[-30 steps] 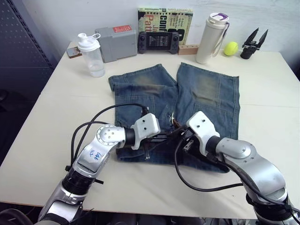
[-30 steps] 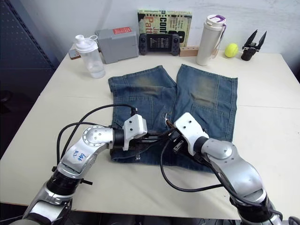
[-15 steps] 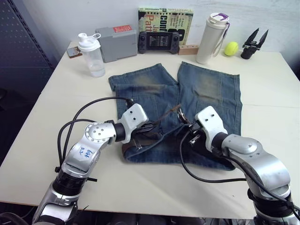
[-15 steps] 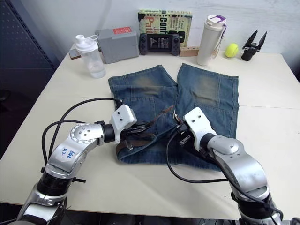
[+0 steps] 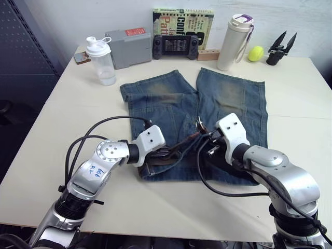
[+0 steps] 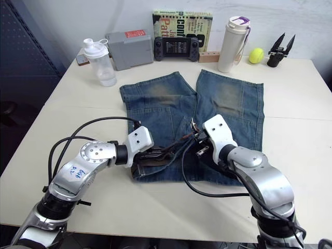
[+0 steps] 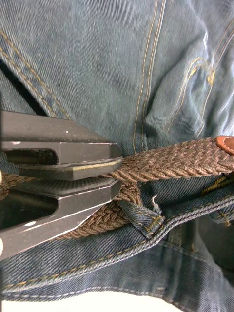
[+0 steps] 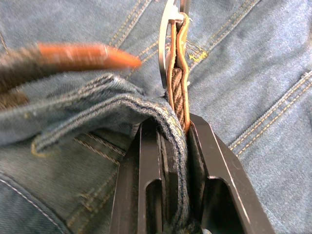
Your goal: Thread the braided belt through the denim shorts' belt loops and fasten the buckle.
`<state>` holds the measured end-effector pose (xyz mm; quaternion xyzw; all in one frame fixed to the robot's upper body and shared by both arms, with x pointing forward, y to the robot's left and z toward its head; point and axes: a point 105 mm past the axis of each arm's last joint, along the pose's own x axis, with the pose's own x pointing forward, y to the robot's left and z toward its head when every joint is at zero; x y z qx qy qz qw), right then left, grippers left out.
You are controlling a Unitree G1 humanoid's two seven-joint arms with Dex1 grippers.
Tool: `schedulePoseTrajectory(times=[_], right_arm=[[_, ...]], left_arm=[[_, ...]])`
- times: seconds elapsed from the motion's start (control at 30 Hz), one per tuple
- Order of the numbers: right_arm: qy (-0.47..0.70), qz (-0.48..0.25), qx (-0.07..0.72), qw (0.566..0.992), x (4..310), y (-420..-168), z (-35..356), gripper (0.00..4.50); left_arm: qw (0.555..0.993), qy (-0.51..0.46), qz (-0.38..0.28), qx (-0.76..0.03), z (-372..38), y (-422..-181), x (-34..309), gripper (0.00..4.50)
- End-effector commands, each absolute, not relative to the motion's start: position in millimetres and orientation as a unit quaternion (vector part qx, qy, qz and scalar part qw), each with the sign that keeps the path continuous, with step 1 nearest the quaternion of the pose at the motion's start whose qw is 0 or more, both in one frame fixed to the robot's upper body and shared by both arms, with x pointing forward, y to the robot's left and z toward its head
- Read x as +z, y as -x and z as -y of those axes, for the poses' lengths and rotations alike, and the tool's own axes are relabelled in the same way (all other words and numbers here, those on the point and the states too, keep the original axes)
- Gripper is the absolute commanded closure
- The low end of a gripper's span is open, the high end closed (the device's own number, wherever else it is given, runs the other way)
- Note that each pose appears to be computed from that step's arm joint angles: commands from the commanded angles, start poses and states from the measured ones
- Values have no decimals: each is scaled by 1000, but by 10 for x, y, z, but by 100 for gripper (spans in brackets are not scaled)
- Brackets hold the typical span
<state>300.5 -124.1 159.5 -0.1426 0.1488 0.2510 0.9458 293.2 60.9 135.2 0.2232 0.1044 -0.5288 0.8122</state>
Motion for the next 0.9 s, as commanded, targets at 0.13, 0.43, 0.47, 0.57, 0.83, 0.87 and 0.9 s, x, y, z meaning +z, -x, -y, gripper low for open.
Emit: schedulePoseTrajectory(times=[0.13,0.43,0.47,0.57,0.83,0.87,0.9], right_arm=[[153,-95,268,947,1836,-2939,1144,447],[152,-94,289,940,1848,-2858,1064,447],[152,-98,294,938,1834,-2840,1050,447],[149,-117,305,933,1756,-2787,1017,447],[139,-171,302,928,1532,-2714,1074,447],[138,-177,301,927,1503,-2705,1085,447],[137,-182,300,926,1479,-2699,1093,447]], left_arm=[[801,-236,-98,-541,-518,-2951,1377,450],[815,-221,-105,-525,-488,-3044,1361,450],[820,-219,-104,-518,-497,-3073,1369,450],[831,-214,-97,-504,-501,-3128,1403,450],[846,-211,-93,-482,-561,-3178,1440,450],[847,-211,-93,-480,-568,-3182,1443,450],[849,-208,-92,-476,-578,-3193,1450,450]])
